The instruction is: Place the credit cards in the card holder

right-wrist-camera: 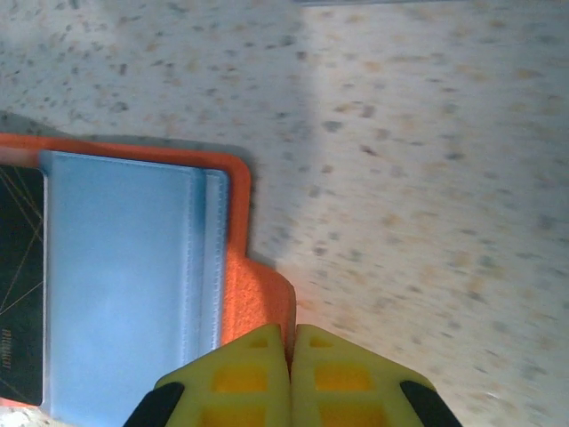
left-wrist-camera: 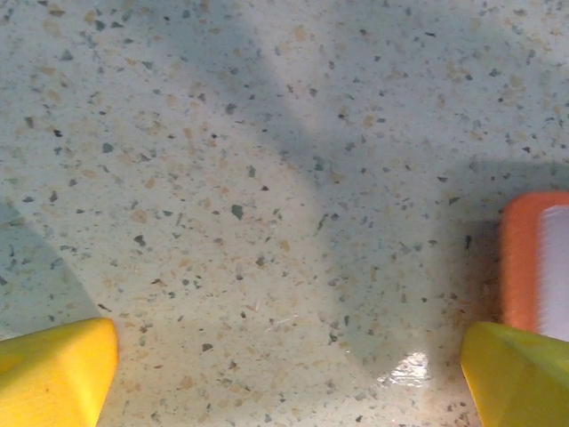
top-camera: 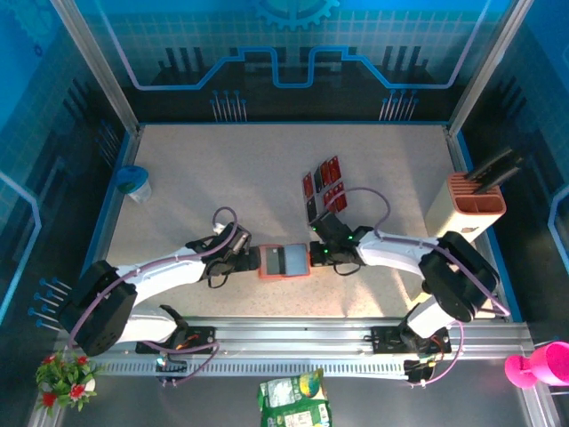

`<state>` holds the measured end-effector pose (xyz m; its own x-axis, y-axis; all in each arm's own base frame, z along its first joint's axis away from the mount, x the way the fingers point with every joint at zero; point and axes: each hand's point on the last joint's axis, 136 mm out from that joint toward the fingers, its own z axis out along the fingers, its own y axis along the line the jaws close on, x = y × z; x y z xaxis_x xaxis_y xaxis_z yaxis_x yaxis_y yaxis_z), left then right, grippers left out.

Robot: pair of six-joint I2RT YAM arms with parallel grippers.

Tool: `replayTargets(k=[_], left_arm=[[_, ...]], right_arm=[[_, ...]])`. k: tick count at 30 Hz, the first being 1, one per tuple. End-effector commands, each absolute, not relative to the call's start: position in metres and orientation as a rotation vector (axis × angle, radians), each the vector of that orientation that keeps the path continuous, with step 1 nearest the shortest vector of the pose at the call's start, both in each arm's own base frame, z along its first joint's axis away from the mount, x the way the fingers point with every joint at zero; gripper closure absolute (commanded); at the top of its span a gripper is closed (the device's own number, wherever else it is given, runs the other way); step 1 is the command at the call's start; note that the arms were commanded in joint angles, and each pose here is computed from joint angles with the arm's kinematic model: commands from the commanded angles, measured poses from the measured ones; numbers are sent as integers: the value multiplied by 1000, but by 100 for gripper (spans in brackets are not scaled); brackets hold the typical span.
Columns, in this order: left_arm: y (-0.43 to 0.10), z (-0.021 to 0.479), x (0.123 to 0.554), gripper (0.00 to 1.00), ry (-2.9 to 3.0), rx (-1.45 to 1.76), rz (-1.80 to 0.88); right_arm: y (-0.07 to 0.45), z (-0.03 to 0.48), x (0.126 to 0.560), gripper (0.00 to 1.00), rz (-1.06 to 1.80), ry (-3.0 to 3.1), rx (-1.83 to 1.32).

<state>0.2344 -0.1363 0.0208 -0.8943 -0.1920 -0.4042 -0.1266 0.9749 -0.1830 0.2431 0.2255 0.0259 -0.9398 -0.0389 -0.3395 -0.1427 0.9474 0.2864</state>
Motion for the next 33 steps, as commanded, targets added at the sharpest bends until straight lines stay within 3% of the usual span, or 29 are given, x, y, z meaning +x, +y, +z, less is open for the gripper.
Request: replayTargets(k=[1,5,9,11,14,20,26,33], left_arm=[[-169,39,241,1,2662,-161,-382],[-176,43,242,1,2654,-145,-400],[-182,51,243,1,2639,-131,-420],[-184,54,244,1,2633,-122,-423],[-185,55,245,1,2629,-116,-415],[-181,43,245,1,2653,-102,-369],[-173,29,242,1,2673,-104,-302],[-166,17,240,1,2691,-103,-243]], right_arm=[[211,30,241,100,414,2760,-130],[204,29,236,99,407,2764,-127],[199,34,233,66,413,2756,-117],[199,43,234,64,430,2732,-109],[204,57,236,68,481,2700,-106],[229,74,239,86,595,2667,-165],[263,73,242,98,664,2666,-248],[295,61,244,100,684,2687,-317]])
